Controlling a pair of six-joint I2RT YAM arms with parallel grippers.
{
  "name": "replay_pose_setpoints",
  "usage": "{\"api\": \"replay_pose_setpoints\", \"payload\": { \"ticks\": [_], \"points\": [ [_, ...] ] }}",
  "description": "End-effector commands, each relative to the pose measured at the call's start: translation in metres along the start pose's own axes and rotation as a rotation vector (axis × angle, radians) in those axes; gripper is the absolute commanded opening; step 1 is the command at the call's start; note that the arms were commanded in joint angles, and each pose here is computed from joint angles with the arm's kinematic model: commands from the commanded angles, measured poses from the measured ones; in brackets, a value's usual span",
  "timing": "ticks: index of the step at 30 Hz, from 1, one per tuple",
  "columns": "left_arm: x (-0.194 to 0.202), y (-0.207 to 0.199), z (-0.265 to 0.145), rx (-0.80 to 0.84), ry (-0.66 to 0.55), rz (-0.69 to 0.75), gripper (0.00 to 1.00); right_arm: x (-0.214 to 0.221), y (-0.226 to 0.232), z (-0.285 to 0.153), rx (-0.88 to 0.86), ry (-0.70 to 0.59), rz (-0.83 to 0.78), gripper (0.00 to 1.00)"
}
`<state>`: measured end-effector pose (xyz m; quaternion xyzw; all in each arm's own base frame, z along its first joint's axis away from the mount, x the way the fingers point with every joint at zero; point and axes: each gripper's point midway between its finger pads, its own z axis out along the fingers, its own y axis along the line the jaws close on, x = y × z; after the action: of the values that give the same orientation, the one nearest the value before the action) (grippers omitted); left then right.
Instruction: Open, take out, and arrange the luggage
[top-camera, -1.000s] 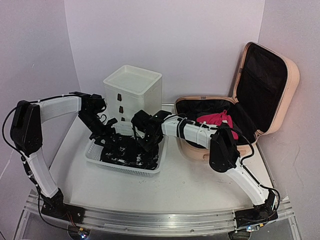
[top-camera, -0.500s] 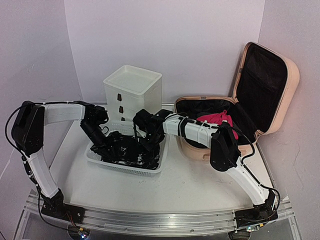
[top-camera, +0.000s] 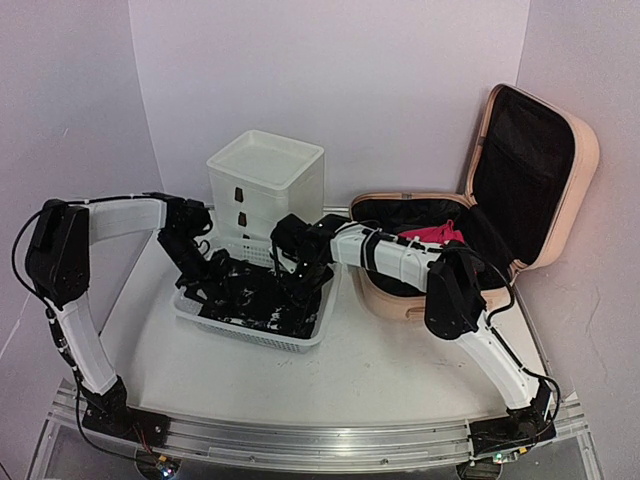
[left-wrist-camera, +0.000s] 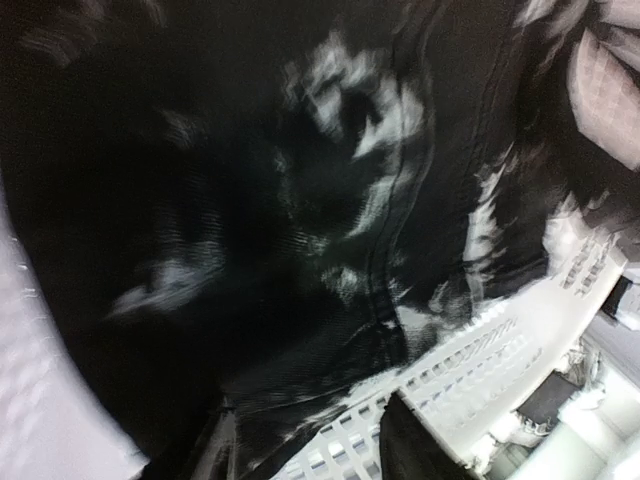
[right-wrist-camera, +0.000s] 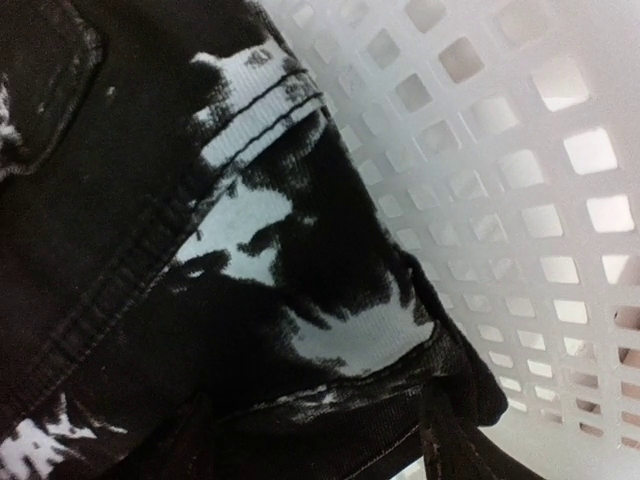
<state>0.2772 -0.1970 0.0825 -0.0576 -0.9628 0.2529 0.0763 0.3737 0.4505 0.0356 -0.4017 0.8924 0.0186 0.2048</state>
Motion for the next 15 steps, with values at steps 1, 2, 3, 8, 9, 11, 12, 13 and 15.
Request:
{"api": "replay_pose_setpoints", "payload": {
  "ticks": [1, 2, 3, 8, 9, 11, 12, 13, 15],
  "points": [
    [-0.025, -0.036, -0.099, -0.055, -0.317, 0.121, 0.64, 0.008, -0.017, -0.062, -0.094, 0.048, 0.032, 0.80],
    [-0.030, -0.034, -0.111, -0.071, -0.359, 0.116, 0.67, -0.004, -0.015, -0.085, -0.128, -0.002, 0.040, 0.85],
    [-0.035, -0.029, -0.121, -0.089, -0.391, 0.100, 0.70, -0.013, -0.013, -0.107, -0.156, -0.047, 0.042, 0.89],
    [-0.053, 0.035, -0.132, -0.207, -0.436, -0.104, 0.84, -0.035, -0.039, -0.189, -0.093, -0.209, 0.087, 0.98],
    [-0.056, 0.042, -0.126, -0.220, -0.421, -0.117, 0.84, -0.032, -0.048, -0.197, -0.071, -0.216, 0.105, 0.98],
    [-0.061, 0.049, -0.111, -0.225, -0.370, -0.112, 0.79, -0.025, -0.074, -0.215, -0.020, -0.233, 0.184, 0.98],
    [-0.063, 0.051, -0.105, -0.224, -0.351, -0.113, 0.78, -0.018, -0.090, -0.220, 0.010, -0.231, 0.240, 0.98],
    [-0.065, 0.052, -0.101, -0.219, -0.337, -0.110, 0.76, -0.009, -0.108, -0.225, 0.038, -0.227, 0.308, 0.98],
    [-0.066, 0.052, -0.090, -0.196, -0.312, -0.098, 0.70, 0.014, -0.144, -0.231, 0.087, -0.207, 0.430, 0.98]
  ]
}}
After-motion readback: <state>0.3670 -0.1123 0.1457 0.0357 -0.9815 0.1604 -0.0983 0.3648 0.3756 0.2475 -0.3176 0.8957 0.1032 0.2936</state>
